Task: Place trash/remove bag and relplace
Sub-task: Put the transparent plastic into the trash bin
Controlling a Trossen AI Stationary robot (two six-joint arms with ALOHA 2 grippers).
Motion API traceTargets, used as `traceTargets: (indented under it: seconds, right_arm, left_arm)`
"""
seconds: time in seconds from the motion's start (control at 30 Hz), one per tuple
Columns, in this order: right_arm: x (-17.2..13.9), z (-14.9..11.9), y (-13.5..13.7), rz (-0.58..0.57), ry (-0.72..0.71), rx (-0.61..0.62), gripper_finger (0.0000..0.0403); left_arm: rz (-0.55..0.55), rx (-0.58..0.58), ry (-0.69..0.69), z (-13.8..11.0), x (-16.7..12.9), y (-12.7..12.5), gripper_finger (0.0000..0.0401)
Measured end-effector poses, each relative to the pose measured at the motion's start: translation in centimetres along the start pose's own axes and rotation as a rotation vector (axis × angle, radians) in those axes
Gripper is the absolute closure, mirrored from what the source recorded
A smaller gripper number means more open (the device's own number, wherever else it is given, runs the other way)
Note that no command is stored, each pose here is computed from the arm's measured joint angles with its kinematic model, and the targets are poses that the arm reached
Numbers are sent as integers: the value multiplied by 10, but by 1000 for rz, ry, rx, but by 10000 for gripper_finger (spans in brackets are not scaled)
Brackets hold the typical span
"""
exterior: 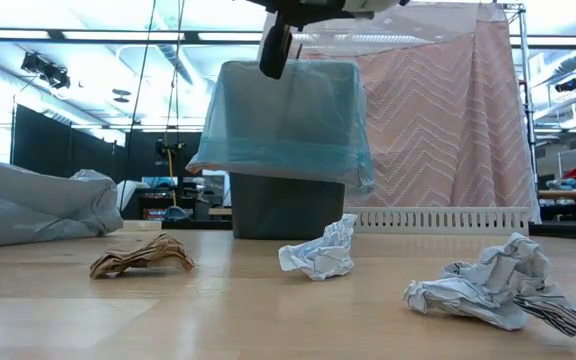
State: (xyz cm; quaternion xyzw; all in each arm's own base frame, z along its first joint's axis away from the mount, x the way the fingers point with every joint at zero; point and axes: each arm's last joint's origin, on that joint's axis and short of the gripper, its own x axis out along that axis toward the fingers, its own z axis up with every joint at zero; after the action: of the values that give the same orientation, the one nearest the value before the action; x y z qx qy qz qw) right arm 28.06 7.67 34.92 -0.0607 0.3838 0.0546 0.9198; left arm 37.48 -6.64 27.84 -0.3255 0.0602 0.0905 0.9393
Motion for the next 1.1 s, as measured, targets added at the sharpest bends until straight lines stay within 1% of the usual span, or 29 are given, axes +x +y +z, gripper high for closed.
traceTargets:
  seconds: [0.27, 0.4, 0.5, 0.6, 0.77, 0.87, 0.93, 1.0, 1.1]
  right_arm:
    - [13, -2, 3, -16, 44, -8, 244]
    - [24, -3, 8, 32, 74, -6, 259]
    - [28, -4, 14, 52, 97, 4, 271]
    - [27, -5, 17, 36, 98, 15, 287]
    - [15, -6, 22, 17, 81, 13, 317]
    - [9, -8, 25, 25, 92, 54, 324]
    - [2, -10, 27, 32, 89, 82, 325]
    - [-5, -11, 29, 37, 80, 102, 324]
    - [-11, -13, 31, 44, 90, 113, 324]
  left_arm:
    - [-32, -19, -47, 6, 1, -2, 401]
    - [-29, 23, -48, 9, 2, 1, 401]
    - [-10, 25, -65, 15, 4, 8, 401]
    - [10, 21, -80, 20, 7, 15, 401]
    - [24, 14, -99, 33, 10, 27, 400]
    - [35, 2, -132, 45, 12, 33, 400]
    - [11, -8, -165, 60, 10, 28, 401]
    - [-70, -41, -210, 79, 7, 15, 401]
    - [-215, -65, -210, 102, 3, -6, 401]
